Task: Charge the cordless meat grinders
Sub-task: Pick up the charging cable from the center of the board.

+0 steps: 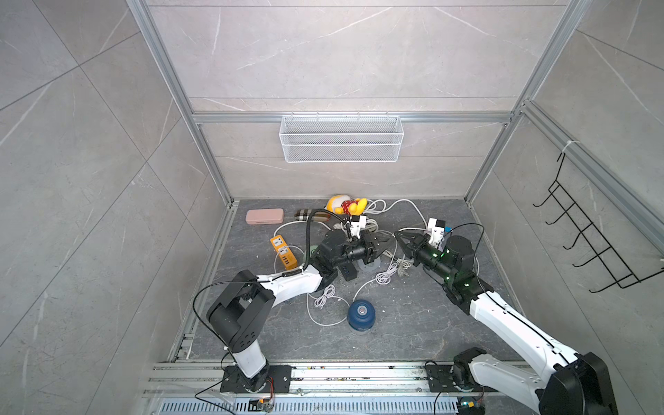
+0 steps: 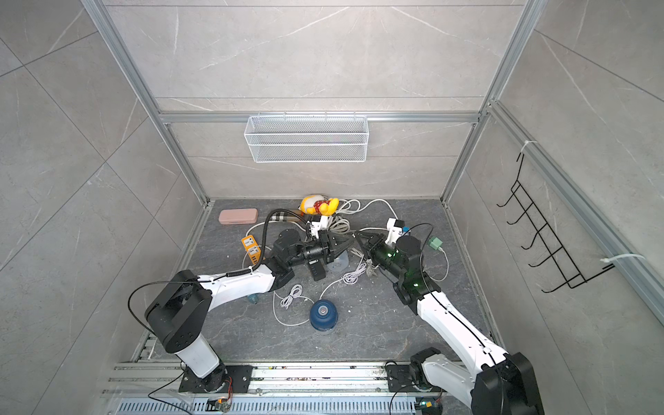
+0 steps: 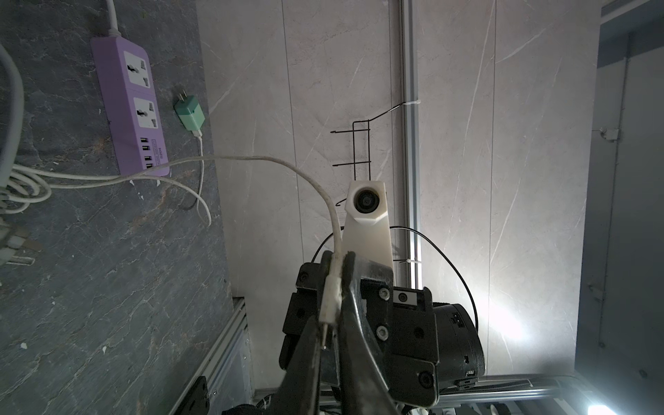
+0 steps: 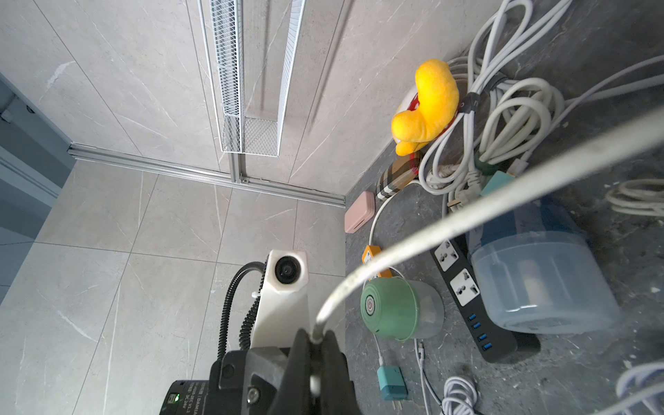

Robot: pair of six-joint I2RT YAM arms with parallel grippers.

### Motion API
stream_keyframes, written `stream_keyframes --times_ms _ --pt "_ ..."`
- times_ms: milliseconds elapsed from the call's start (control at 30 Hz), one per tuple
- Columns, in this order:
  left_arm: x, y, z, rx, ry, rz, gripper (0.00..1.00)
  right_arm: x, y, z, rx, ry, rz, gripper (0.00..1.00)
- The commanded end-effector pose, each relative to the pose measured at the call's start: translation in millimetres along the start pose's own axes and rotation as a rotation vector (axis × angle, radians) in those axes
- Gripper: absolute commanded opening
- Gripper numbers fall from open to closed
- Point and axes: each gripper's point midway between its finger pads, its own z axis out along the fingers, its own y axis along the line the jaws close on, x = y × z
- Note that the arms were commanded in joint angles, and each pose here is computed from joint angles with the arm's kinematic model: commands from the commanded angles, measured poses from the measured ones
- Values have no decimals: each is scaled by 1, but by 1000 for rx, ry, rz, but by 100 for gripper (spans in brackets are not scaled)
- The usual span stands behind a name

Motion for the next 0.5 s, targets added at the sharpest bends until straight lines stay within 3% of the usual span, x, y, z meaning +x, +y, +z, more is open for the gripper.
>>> stream_keyframes --times_ms 0,300,433,467 --pt "-2 -21 -2 80 -16 32 13 3 4 -5 -23 5 -8 0" --pt "-1 -16 0 82 -7 10 0 8 -5 -9 -2 18 -13 0" --pt "1 -7 -1 50 2 3 0 9 -8 -11 12 23 -26 0" --pt "1 -3 -2 35 1 3 0 10 -8 -11 16 26 -34 5"
